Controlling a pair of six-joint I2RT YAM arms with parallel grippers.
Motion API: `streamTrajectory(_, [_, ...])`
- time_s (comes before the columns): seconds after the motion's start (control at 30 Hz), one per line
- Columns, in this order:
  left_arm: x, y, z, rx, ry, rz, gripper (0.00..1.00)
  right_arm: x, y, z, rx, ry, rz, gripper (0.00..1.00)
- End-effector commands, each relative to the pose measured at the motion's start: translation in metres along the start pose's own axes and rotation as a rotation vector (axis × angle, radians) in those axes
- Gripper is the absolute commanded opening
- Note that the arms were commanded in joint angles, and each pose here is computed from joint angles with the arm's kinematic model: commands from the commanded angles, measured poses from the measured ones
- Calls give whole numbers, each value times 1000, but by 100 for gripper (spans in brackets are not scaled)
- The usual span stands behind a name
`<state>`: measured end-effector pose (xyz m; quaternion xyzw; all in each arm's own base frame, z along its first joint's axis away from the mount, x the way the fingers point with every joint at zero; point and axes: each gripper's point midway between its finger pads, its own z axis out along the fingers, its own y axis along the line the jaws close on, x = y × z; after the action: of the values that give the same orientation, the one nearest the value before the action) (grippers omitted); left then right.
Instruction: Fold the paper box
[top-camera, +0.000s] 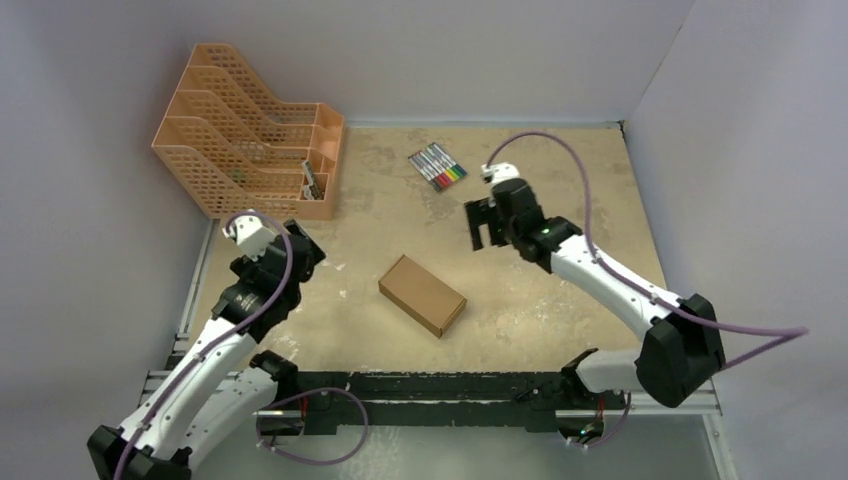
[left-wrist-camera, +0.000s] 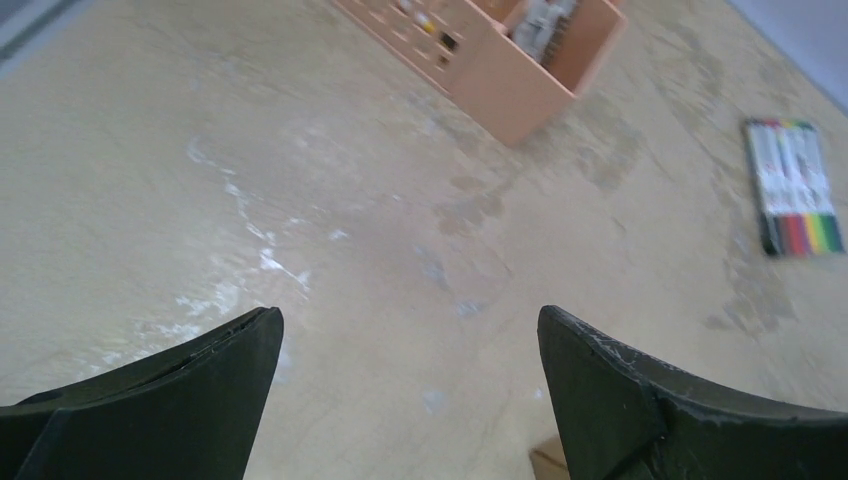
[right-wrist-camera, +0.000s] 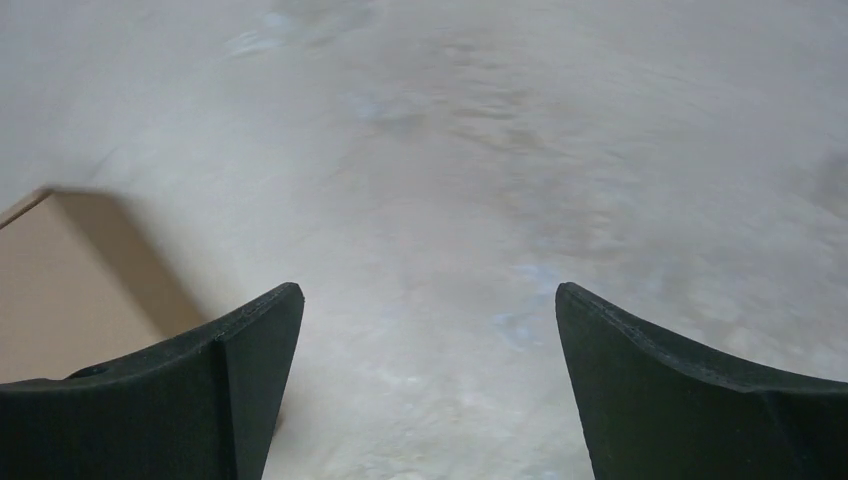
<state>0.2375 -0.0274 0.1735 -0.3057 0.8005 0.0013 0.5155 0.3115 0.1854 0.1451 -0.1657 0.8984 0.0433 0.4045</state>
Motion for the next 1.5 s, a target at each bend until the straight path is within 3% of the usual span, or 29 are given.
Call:
streamTrajectory(0.0, [-19, 12, 26, -64, 6, -37, 100, -10, -73, -14, 193, -59, 167, 99])
streamTrajectory(0.2, [-65, 27, 11, -93, -83, 17, 100, -5, -162, -80, 558, -226, 437, 99])
streamTrajectory(0.37, [-107, 46, -30, -96, -221, 39, 100, 12, -195, -152, 748, -400, 541, 99])
streamTrajectory(0.63, [-147, 85, -90, -63, -501, -48, 99, 21, -200, -206, 719, -594, 466, 99])
streamTrajectory(0.83, [-144, 119, -104, -133, -610, -151, 99, 34, -200, -223, 704, -666, 455, 99])
streamTrajectory(1.47, [-140, 118, -98, -148, -581, -137, 99, 48, -192, -227, 641, -740, 478, 99])
